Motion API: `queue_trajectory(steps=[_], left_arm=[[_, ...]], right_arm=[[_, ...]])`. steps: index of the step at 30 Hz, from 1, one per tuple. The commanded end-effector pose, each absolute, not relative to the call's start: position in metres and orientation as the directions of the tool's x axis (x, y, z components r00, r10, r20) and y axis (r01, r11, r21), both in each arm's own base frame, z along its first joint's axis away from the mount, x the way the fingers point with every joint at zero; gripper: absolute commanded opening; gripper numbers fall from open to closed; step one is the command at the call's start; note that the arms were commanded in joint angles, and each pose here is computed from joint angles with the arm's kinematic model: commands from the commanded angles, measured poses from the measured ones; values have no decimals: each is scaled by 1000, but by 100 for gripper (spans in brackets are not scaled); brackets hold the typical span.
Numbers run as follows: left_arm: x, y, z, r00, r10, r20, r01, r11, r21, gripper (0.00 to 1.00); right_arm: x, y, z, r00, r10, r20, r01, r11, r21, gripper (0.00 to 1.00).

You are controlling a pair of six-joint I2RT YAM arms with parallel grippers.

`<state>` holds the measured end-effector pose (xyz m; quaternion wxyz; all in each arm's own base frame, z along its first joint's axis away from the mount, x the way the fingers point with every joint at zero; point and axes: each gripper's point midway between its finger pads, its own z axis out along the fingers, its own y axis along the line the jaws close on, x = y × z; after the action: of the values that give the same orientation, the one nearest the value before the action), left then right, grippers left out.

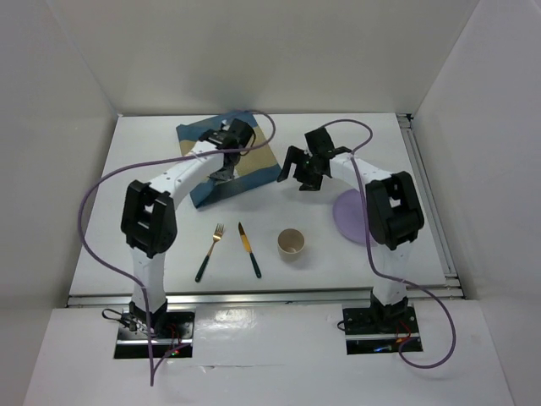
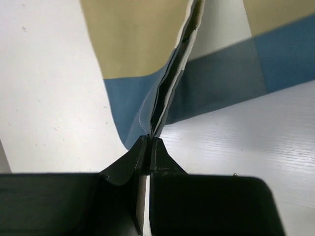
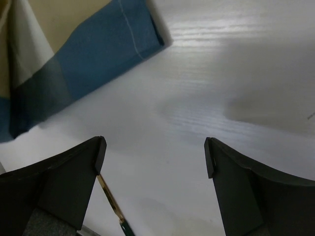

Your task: Set the dinner table for one person

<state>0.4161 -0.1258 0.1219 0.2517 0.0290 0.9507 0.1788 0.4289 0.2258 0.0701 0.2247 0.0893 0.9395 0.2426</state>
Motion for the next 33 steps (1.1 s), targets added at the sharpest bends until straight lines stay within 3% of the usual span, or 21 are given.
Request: queue_trajectory(steps=[1, 9, 13, 17, 18, 19, 20, 26, 33], left_arm=[[421, -113, 182, -812, 2, -583, -134, 973, 190, 0], [425, -95, 204, -772, -168, -613, -207, 978, -8, 0], [427, -88, 214, -756, -202, -623, -215, 975, -56, 0], [427, -75, 223, -737, -245, -631, -245, 965, -88, 0], [428, -72, 223, -736, -254, -627, -251, 963, -96, 0], [426, -74, 228, -732, -256, -631, -243, 964, -110, 0], [426, -68, 232, -723, -268, -637, -255, 960, -114, 0], [426, -47, 267, -668, -327, -668, -275, 943, -186, 0], [420, -35, 348, -562, -404, -722, -223, 914, -338, 0]], right_arm=[[468, 247, 82, -830, 404, -384, 120, 802, 585, 93], [506, 272, 57, -788, 494, -368, 225, 787, 574, 73], [509, 284, 43, -789, 521, -326, 260, 763, 592, 59], [515, 283, 33, -775, 544, -321, 290, 758, 585, 34], [516, 282, 33, -770, 547, -327, 293, 760, 580, 14], [518, 282, 36, -768, 548, -332, 288, 758, 585, 4], [519, 277, 34, -757, 555, -344, 305, 767, 565, 0], [518, 257, 96, -687, 527, -501, 213, 805, 554, 0], [487, 231, 213, -550, 528, -646, 97, 809, 579, 0]])
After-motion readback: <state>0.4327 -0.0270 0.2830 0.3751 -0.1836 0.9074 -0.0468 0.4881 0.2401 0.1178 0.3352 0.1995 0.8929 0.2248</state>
